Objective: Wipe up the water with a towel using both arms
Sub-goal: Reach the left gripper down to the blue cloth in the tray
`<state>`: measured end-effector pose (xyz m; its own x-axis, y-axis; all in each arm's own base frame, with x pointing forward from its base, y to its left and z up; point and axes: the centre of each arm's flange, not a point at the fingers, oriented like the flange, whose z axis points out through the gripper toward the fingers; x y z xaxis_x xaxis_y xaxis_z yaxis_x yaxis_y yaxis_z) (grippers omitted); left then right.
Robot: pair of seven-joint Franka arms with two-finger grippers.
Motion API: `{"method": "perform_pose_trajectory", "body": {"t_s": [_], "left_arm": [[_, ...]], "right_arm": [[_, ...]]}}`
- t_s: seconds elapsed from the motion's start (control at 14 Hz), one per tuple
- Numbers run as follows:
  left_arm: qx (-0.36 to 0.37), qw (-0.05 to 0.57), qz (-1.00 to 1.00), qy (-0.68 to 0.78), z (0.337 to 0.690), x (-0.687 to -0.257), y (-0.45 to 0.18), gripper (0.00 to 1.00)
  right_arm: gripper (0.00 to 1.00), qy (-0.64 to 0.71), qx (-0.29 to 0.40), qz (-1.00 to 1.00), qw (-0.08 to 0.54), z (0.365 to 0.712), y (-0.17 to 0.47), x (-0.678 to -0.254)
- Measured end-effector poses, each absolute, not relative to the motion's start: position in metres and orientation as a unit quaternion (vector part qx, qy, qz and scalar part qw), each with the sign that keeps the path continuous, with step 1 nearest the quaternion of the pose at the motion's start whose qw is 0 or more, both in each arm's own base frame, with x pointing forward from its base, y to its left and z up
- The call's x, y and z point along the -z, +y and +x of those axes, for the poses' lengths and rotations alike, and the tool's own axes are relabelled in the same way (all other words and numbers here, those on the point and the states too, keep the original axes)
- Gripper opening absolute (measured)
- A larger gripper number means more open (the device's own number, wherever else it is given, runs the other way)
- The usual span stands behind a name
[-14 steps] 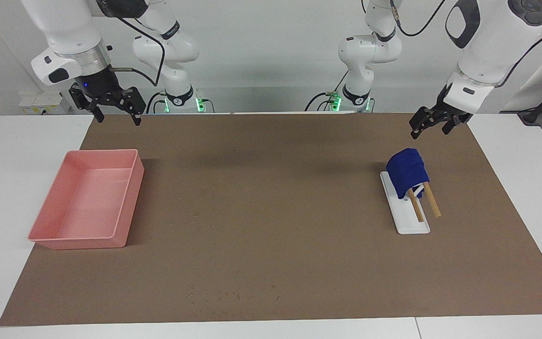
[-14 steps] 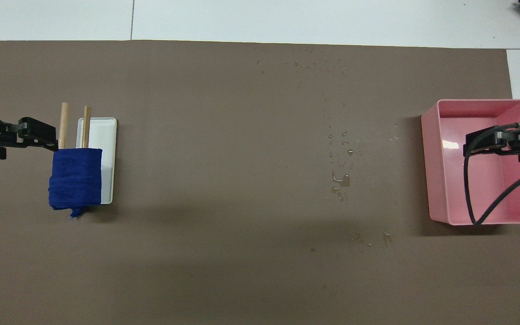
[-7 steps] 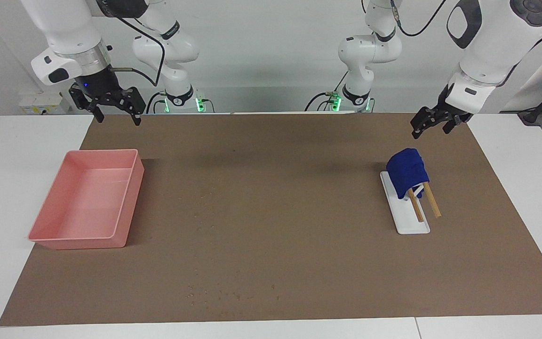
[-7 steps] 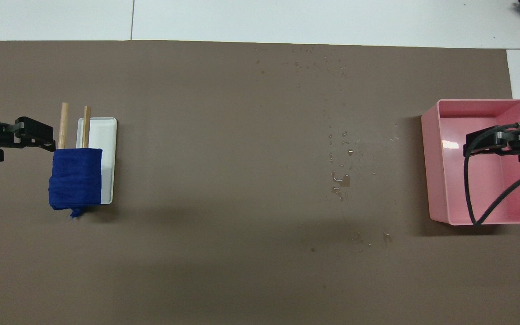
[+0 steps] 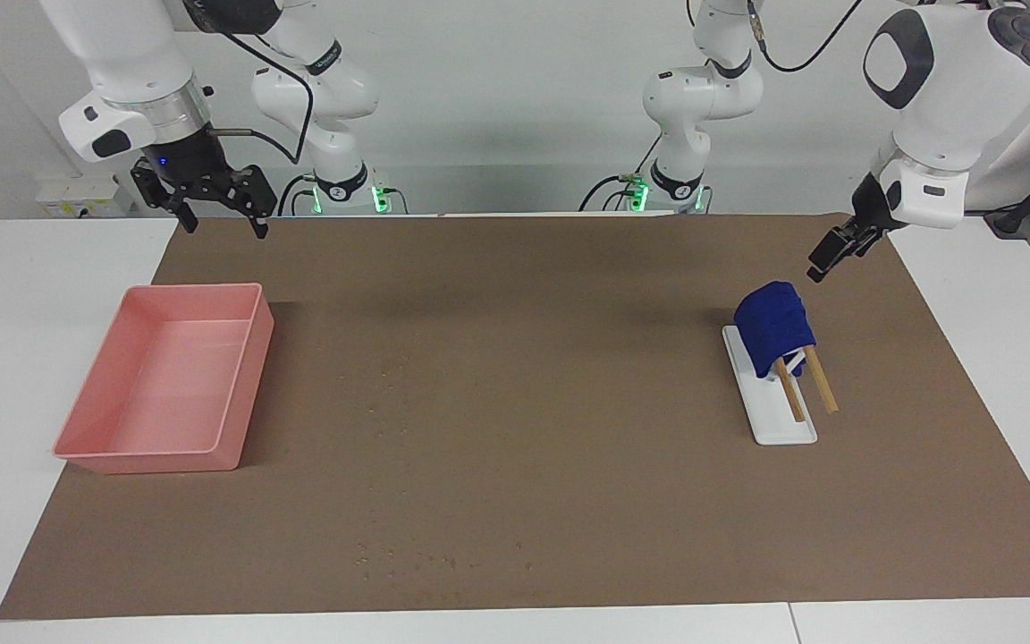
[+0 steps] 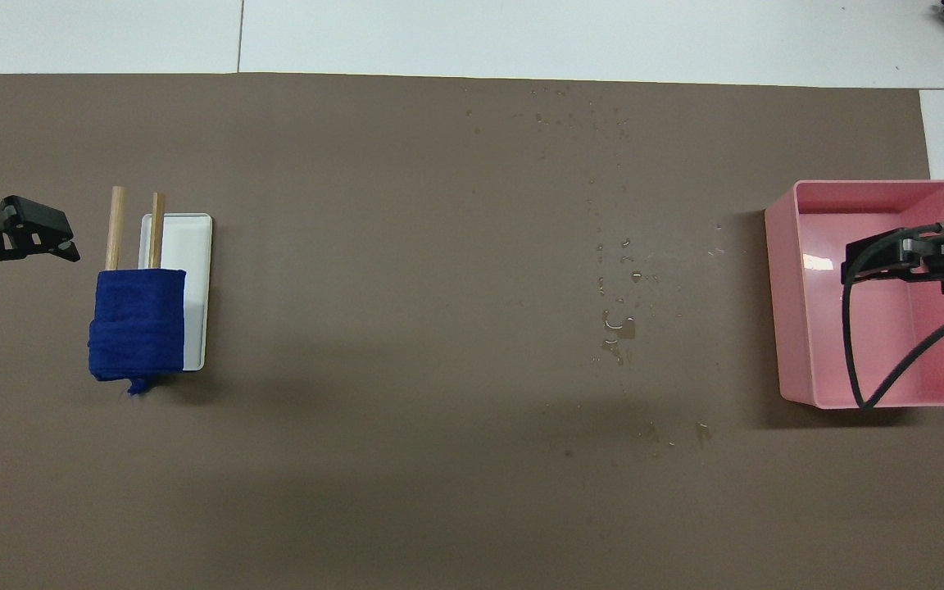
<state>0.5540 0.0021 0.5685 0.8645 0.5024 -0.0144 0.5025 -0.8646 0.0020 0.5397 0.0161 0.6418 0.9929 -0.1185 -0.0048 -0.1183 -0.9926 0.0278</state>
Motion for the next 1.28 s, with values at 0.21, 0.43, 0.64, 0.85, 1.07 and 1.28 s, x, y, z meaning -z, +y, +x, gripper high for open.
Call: {"method": "perform_pose_trajectory", "body": {"t_s": [0.21, 0.43, 0.64, 0.85, 1.07, 1.28], "left_arm": [[0.010, 0.001, 0.948, 0.319, 0.538, -0.544, 0.015, 1.00], [0.012, -0.001, 0.917, 0.399, 0.520, -0.533, 0.035, 1.00], [0.014, -0.002, 0.901, 0.434, 0.509, -0.513, 0.037, 1.00], [0.005, 0.001, 0.900, 0.435, 0.509, -0.500, 0.037, 1.00], [-0.014, 0.006, 0.942, 0.335, 0.513, -0.501, 0.037, 1.00], [-0.012, -0.008, 0.980, 0.196, 0.511, -0.497, 0.046, 1.00]], "right_arm": [[1.00, -0.059, 0.003, 0.998, 0.014, 0.540, 0.016, -0.642], [1.00, -0.059, 0.003, 0.998, 0.014, 0.540, 0.016, -0.642], [1.00, -0.059, 0.003, 0.998, 0.014, 0.540, 0.016, -0.642], [1.00, -0.059, 0.003, 0.998, 0.014, 0.540, 0.016, -0.642], [1.00, -0.059, 0.003, 0.998, 0.014, 0.540, 0.016, -0.642], [1.00, -0.059, 0.003, 0.998, 0.014, 0.540, 0.016, -0.642]]}}
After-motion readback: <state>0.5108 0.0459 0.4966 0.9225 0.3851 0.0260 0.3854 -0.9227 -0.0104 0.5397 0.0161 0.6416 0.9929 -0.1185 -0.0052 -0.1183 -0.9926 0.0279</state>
